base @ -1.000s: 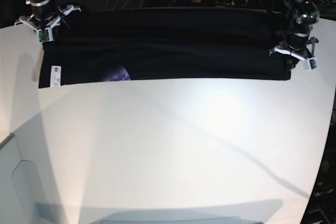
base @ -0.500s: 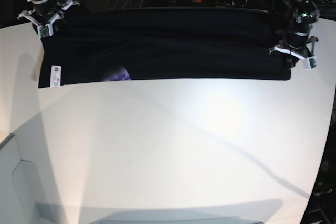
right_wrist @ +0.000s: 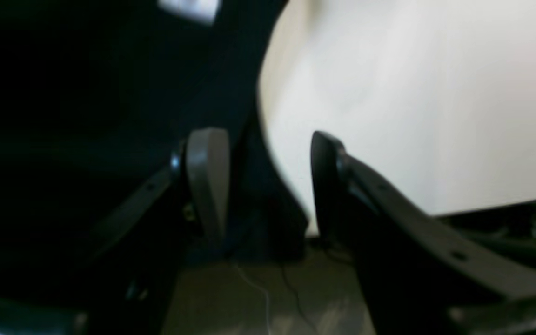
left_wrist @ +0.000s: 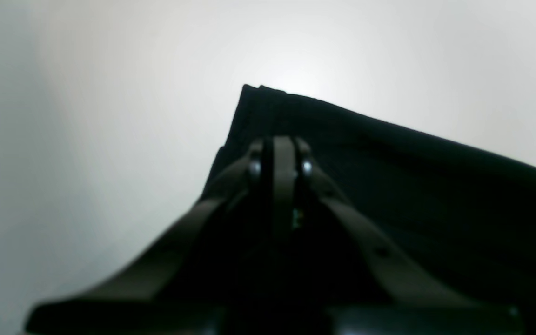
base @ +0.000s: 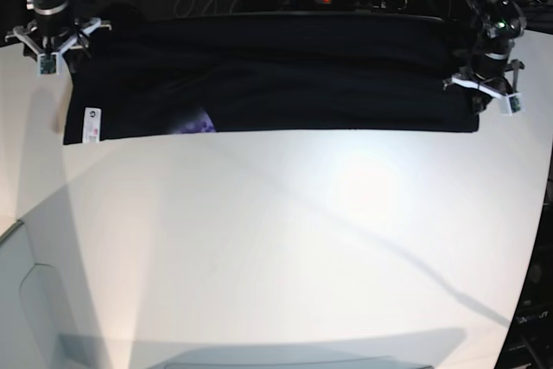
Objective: Fold the T-shirt properly
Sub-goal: 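Move the right gripper inward along the shirt's folded edge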
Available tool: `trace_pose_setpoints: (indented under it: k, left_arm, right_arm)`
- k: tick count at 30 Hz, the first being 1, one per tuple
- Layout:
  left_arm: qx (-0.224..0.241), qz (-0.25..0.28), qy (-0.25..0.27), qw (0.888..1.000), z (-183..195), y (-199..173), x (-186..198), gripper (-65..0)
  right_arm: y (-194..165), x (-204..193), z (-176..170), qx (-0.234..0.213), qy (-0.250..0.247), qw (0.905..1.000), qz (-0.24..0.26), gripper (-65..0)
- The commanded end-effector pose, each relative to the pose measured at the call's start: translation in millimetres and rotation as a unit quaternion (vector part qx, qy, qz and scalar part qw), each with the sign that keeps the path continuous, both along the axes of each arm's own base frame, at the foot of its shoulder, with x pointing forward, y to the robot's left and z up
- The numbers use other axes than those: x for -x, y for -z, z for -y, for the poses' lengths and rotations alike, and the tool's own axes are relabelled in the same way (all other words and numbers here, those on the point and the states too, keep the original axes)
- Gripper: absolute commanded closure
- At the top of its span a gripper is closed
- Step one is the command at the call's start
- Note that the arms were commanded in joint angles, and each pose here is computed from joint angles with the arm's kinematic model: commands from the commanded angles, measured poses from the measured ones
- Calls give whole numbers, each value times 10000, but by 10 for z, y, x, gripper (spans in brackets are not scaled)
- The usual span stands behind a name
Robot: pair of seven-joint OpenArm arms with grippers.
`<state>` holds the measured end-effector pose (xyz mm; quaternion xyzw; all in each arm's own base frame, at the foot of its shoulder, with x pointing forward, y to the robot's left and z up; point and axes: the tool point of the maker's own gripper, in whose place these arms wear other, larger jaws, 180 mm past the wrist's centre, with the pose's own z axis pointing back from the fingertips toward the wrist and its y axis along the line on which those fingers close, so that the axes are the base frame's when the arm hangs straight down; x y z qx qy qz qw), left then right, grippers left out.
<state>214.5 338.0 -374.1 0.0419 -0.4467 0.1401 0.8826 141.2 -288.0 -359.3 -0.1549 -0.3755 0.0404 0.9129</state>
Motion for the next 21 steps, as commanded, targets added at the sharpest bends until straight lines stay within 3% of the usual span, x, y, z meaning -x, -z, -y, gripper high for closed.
trace_pose_setpoints:
  k: [1,8,13,21]
  left_arm:
    - [-141,214,-3,9997,-66,-131,-57,0]
    - [-141,214,-3,9997,-66,-131,-57,0]
    - [-136,208,-6,9997,-66,-126,-55,0]
    - [-136,208,-6,9997,-66,-126,-55,0]
  right_arm:
    - [-89,-38,14,68,-43,9999,149,-291]
    - [-45,-291,-371,-246,-561,9977,297,-294]
    - [50,-381,-866,-618,-1232,9902,229,-294]
    - [55,-518,-1205,-838,-1703,9813,311,-295]
